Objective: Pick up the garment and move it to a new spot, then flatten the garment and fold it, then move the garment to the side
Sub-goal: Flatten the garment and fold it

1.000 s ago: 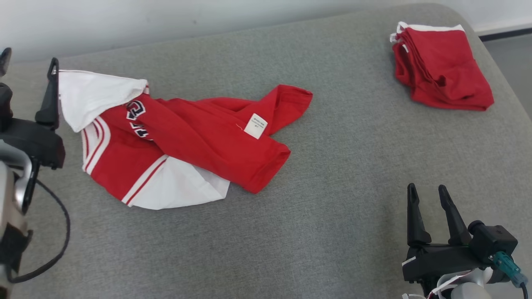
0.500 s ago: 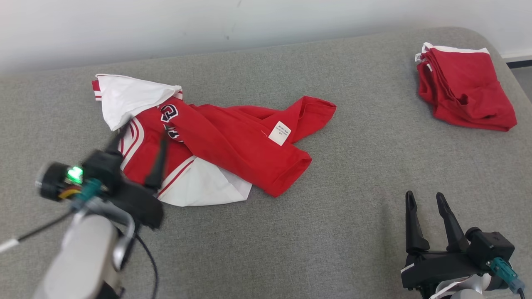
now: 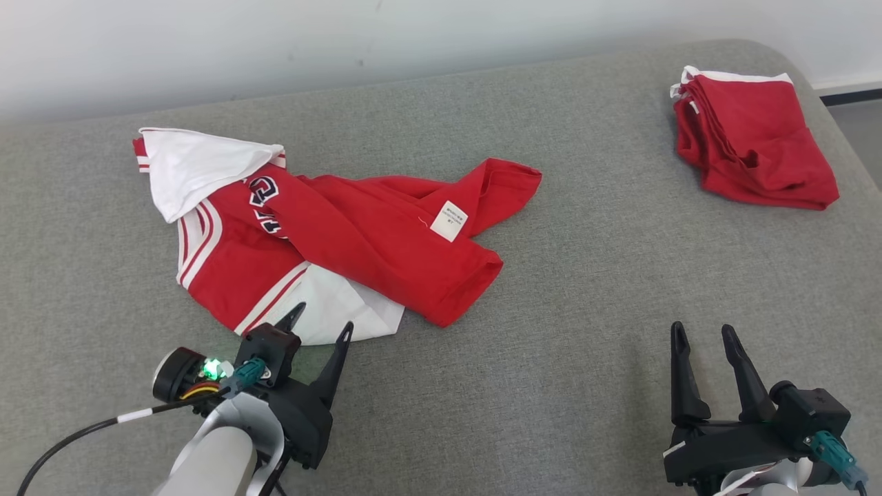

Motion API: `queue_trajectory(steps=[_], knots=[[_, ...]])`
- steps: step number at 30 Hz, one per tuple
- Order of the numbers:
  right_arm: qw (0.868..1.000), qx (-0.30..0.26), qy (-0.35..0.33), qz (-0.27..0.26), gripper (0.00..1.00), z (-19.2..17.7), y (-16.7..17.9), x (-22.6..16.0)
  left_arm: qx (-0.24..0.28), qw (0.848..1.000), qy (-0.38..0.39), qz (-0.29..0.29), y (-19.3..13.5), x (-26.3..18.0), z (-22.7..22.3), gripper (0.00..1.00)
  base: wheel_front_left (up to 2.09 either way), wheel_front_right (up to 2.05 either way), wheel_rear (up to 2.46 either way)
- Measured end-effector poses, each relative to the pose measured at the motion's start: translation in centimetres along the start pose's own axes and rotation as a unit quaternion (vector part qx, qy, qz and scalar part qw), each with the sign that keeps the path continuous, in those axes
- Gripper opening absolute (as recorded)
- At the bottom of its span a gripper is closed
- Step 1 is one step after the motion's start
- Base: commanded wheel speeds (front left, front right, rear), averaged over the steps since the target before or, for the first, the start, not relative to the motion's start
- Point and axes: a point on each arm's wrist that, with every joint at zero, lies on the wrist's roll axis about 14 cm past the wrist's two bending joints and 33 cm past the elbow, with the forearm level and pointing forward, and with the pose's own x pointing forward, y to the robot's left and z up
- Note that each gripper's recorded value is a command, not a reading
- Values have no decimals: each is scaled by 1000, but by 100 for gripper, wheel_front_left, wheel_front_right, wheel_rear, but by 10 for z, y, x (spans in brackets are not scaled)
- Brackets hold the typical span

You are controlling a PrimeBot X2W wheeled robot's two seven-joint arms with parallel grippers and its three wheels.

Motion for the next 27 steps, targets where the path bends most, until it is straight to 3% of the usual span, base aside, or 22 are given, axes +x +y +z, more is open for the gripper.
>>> queue_trajectory(steps=[7, 8, 9, 11, 19, 27], knots=[[1000, 1, 2, -10, 100, -1, -7, -3, 0, 999, 44, -2, 1, 5, -23, 100, 0, 0, 0], [1000, 1, 3, -13, 100, -1, -8, -4, -2, 999, 50, -2, 1, 6, -27, 95, 0, 0, 0], [1000, 1, 3, -15, 100, -1, -10, -5, -6, 999, 54, -1, 1, 7, -29, 53, 0, 0, 0], [1000, 1, 3, -17, 100, -1, -11, -5, -1, 998, 64, -2, 1, 8, -34, 0, 0, 0, 0], [1000, 0, 0, -17, 100, 0, -11, -8, -10, 1000, -12, -10, -10, 7, 0, 0, 0, 0, 0], [1000, 6, -4, 13, 100, 2, 8, -9, -6, 998, -65, 6, -11, -36, 21, 0, 0, 0, 0]])
